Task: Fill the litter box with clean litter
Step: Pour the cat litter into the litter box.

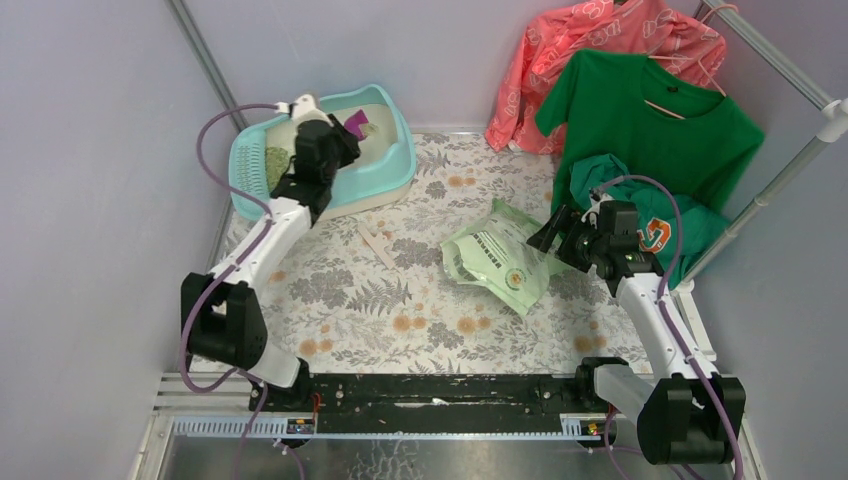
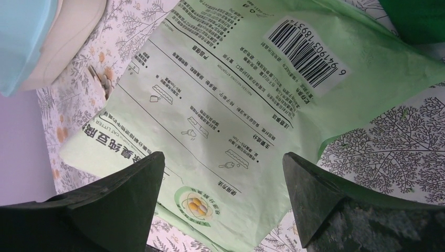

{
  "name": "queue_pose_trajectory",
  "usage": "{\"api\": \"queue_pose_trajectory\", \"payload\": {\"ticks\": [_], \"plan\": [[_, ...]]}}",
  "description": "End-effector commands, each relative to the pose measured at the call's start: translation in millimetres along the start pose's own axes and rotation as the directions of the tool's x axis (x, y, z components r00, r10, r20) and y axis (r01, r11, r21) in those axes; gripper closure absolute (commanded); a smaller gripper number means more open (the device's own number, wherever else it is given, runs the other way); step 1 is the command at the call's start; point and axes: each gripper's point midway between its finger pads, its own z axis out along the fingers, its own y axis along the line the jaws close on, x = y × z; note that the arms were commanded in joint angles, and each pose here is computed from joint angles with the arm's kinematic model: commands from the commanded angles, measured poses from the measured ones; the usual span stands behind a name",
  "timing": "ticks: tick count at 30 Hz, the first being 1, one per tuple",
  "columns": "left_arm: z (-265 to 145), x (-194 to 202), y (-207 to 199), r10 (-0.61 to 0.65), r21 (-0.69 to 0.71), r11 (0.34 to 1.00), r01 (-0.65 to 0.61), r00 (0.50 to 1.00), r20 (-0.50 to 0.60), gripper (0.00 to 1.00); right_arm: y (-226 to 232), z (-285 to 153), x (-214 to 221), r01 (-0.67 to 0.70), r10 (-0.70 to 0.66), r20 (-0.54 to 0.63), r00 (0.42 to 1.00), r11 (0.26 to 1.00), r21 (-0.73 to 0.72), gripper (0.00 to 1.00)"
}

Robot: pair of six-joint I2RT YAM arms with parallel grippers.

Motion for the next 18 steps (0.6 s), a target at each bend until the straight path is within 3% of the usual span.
{"api": "queue_pose_trajectory", "payload": {"ticks": [1,5,11,18], "plan": [[-3,-22,14,0.284,-0.249,0.935,-0.253,0.954,0.096,1.00,7,-1,-8,0.019,-0.018,0.034,0.999,0.999,-0.040,0.09],[-11,-23,31,0.365,-0.367,0.877,-0.310,0.927,0.089,1.00,8,0,-5,0.017,-0.016,0.022,1.000,0.999,-0.050,0.09],[-21,-38,61,0.470,-0.574,0.736,-0.359,0.881,0.052,1.00,8,2,-1,0.015,-0.014,0.016,1.000,0.998,-0.062,0.09],[-21,-34,44,0.634,-0.647,0.555,-0.523,0.769,-0.078,0.99,11,0,-3,0.014,-0.013,0.021,1.000,0.997,-0.070,0.09]]}}
